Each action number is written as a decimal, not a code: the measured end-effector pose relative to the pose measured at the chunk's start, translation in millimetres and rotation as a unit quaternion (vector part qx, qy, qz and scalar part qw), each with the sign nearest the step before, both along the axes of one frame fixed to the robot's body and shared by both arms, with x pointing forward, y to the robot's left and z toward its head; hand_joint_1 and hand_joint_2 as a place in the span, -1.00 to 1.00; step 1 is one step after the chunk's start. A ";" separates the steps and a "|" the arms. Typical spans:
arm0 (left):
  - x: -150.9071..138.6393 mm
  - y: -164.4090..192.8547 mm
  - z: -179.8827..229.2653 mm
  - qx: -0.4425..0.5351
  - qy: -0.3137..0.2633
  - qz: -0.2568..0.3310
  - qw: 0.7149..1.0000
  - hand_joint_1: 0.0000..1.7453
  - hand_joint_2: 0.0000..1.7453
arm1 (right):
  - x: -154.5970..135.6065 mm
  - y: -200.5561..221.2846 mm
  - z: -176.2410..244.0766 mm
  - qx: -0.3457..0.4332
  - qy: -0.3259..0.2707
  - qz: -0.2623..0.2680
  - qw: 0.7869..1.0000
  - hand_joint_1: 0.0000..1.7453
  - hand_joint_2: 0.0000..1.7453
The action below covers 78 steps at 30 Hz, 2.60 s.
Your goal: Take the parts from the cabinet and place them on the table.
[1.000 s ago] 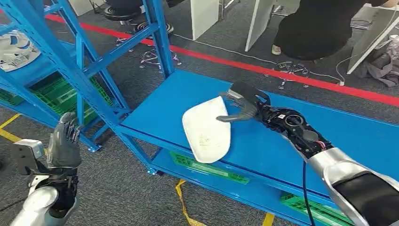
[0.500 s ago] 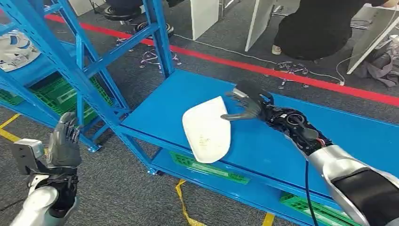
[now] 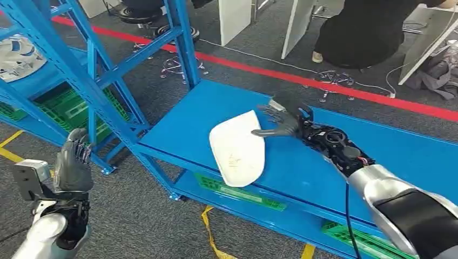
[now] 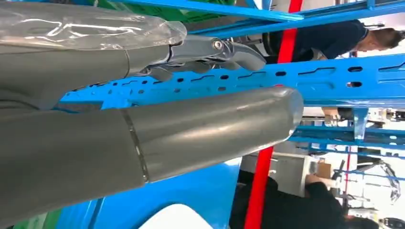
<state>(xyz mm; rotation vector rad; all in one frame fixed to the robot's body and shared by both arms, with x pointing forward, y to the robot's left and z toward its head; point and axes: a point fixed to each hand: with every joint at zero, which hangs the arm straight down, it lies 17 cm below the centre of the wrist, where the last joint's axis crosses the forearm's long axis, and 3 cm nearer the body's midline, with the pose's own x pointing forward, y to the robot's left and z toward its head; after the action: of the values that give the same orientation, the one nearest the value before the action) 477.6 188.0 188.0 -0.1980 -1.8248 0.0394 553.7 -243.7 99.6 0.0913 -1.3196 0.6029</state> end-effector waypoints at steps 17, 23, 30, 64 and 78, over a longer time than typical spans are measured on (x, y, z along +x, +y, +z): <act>-1.8 -5.6 2.8 -0.006 -0.016 -0.008 1.000 -1.00 -1.00 | -9.1 39.4 11.7 0.148 0.040 0.036 0.988 -1.00 1.00; -1.8 -6.0 1.6 -0.004 -0.016 -0.009 1.000 -1.00 -1.00 | -12.6 52.6 16.3 0.201 0.047 0.044 0.977 -1.00 1.00; -1.5 -5.7 -0.6 -0.002 -0.014 -0.008 1.000 -1.00 -1.00 | -13.7 59.6 11.8 0.209 0.055 0.044 0.975 -1.00 1.00; 0.5 -10.7 -0.4 -0.003 -0.010 -0.019 1.000 -1.00 -1.00 | -12.9 29.5 -40.6 0.192 0.125 -0.053 0.972 -1.00 1.00; 5.0 -6.8 3.6 -0.008 -0.009 -0.008 1.000 -1.00 -1.00 | -17.3 30.2 -53.8 0.135 0.147 -0.038 0.979 -1.00 1.00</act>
<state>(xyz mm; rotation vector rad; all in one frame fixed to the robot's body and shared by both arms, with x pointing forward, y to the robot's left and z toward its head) 482.6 181.2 191.6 -0.2243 -1.8413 0.0406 536.4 -213.5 45.8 0.3381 -1.1048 0.3265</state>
